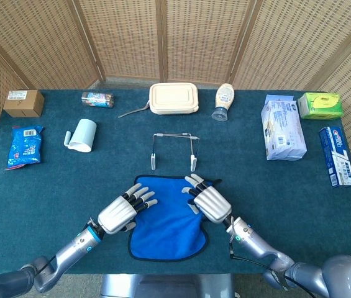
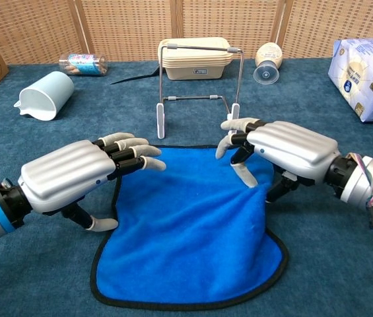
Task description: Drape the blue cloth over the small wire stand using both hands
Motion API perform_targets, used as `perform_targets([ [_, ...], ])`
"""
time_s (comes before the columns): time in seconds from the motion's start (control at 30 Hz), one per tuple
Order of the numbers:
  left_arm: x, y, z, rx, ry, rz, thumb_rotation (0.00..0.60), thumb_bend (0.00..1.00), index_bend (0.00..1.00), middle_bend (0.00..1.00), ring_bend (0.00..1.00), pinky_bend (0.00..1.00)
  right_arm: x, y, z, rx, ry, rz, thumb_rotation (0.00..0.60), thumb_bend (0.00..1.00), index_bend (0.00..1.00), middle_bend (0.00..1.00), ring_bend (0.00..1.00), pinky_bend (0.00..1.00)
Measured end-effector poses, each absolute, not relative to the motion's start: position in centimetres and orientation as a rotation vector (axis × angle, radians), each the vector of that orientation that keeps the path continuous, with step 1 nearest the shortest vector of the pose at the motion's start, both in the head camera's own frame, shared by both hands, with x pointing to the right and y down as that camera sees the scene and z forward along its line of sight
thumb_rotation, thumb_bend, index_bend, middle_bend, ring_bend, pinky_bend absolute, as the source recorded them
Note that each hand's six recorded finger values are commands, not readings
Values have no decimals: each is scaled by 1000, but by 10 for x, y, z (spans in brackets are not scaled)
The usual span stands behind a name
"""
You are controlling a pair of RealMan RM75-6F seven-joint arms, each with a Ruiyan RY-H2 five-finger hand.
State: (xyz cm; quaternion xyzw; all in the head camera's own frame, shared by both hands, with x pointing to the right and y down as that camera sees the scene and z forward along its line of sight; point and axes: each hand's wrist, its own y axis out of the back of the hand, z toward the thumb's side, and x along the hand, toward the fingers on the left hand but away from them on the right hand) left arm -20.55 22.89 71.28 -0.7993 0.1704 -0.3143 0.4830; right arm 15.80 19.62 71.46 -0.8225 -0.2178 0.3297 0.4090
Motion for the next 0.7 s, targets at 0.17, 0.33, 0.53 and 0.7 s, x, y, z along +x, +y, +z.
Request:
perform_targets([
  [0.17, -198, 226, 712, -1950, 441, -753, 600, 294, 152, 117, 78, 38, 159, 196, 714, -2073, -555, 831, 600, 362, 724, 287, 3, 37],
  [0.33, -191, 223, 713, -1953, 457, -748, 600, 294, 172, 120, 81, 39, 160, 195, 715, -2074, -564, 836, 600, 363, 724, 287, 3, 43],
  [0.53, -182, 221, 715, -1972, 481, -745, 600, 297, 197, 131, 86, 44, 164, 194, 715, -2072, -571, 847, 600, 363, 723, 287, 4, 45],
  [0.7, -175, 220, 718, -1988, 486, -740, 600, 307, 236, 140, 92, 47, 166, 192, 715, -2069, -583, 852, 600, 366, 722, 287, 5, 45],
])
